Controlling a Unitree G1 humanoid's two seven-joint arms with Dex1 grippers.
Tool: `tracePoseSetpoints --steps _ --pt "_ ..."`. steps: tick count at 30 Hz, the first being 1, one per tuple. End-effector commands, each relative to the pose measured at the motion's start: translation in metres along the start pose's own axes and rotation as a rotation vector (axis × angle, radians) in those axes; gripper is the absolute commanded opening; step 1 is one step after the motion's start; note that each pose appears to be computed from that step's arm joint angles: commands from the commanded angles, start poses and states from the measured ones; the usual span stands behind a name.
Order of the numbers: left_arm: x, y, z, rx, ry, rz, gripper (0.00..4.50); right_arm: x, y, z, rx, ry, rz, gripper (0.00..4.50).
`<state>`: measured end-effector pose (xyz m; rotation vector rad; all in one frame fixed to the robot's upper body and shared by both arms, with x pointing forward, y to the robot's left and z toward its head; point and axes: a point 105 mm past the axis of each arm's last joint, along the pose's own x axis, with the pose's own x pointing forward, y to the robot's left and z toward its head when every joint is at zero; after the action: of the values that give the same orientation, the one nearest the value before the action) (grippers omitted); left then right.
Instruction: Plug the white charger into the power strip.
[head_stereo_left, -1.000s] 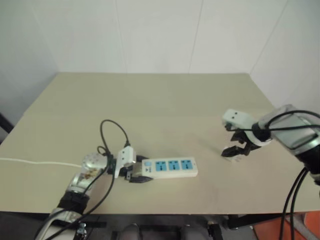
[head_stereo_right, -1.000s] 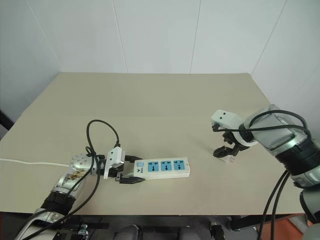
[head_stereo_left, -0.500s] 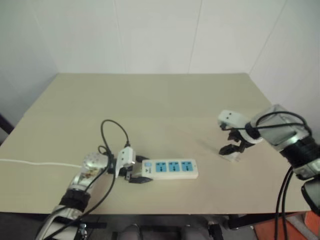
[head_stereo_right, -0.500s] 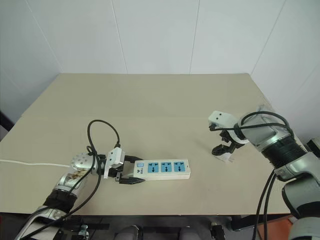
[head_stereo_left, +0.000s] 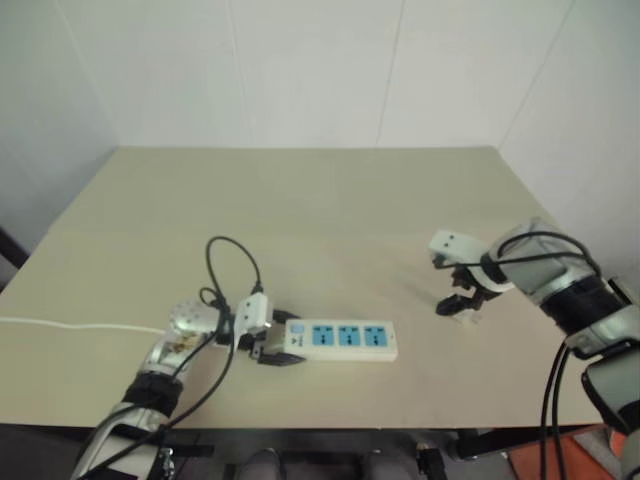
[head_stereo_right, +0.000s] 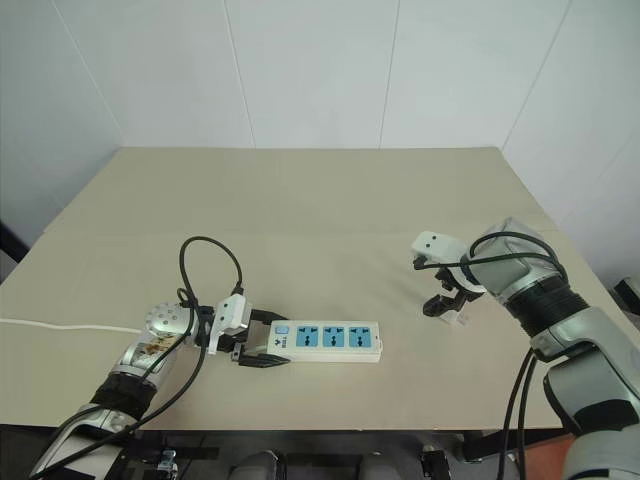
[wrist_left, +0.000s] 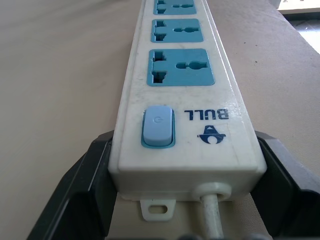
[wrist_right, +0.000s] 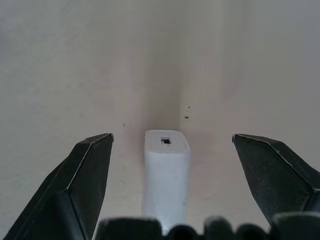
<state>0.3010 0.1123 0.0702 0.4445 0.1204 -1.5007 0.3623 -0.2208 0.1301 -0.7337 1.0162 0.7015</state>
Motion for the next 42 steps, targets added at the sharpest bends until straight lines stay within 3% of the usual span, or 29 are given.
tracePoseSetpoints --steps 1,20,24,31,32,37,42 --pt "0.001 -0.005 -0.007 -0.018 0.043 -0.035 3.29 0.000 -0.004 0.001 -0.017 0.009 -0.014 4.50" --pt "-0.003 -0.007 -0.008 -0.054 0.059 -0.027 3.29 0.015 -0.003 -0.002 0.012 0.082 0.104 4.50" --pt "-0.003 -0.007 -0.008 -0.059 0.058 -0.023 3.29 0.016 0.001 -0.001 0.005 0.089 0.144 3.66" --pt "-0.005 -0.007 -0.011 -0.064 0.067 -0.018 3.29 0.017 0.000 0.000 -0.010 0.093 0.140 1.29" --pt "-0.005 -0.007 -0.011 -0.065 0.068 -0.018 3.29 0.017 0.000 -0.001 -0.010 0.094 0.139 1.11" --pt "-0.007 -0.006 -0.012 -0.067 0.075 -0.020 3.29 0.011 -0.004 0.005 0.008 0.041 0.094 1.11" --pt "-0.011 -0.002 -0.013 -0.066 0.088 -0.020 3.29 -0.033 -0.011 0.062 0.056 -0.350 0.058 1.11"
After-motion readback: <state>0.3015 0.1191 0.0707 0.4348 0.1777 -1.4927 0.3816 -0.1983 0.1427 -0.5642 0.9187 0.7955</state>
